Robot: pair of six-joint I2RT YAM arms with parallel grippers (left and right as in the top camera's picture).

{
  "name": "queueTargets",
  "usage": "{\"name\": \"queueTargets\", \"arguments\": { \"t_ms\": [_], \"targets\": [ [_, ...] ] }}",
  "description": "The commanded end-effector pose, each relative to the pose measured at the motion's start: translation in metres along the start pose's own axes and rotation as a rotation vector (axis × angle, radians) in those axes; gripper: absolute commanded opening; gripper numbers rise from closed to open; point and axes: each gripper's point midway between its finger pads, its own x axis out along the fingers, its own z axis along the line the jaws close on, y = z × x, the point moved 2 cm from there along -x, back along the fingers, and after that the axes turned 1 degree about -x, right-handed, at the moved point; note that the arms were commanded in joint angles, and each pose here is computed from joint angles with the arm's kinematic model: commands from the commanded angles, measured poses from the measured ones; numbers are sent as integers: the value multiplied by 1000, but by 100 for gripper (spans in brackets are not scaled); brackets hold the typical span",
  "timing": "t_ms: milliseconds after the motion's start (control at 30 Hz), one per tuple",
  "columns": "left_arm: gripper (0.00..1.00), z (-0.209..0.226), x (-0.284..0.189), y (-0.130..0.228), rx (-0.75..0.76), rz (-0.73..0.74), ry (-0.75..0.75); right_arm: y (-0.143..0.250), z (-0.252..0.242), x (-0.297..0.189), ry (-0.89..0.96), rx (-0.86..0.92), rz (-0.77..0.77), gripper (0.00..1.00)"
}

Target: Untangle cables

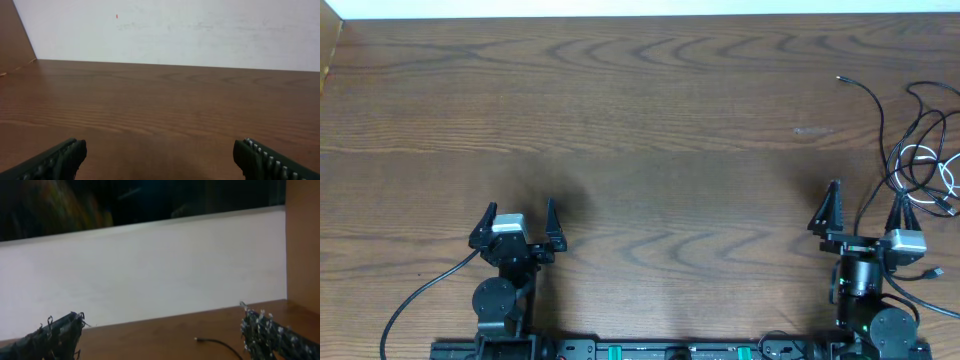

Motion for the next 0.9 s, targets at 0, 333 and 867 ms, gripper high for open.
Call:
{"name": "queueTargets", "arguments": {
  "t_ms": [0,333,867],
  "targets": [
    [98,6,1,16,16,54,-35,1,-1,-1,1,23,-9,99],
    [99,6,1,16,16,54,-35,1,-9,-1,36,14,-6,99],
    [99,6,1,16,16,54,-35,48,-16,-6,64,-25,204,99]
  ]
}}
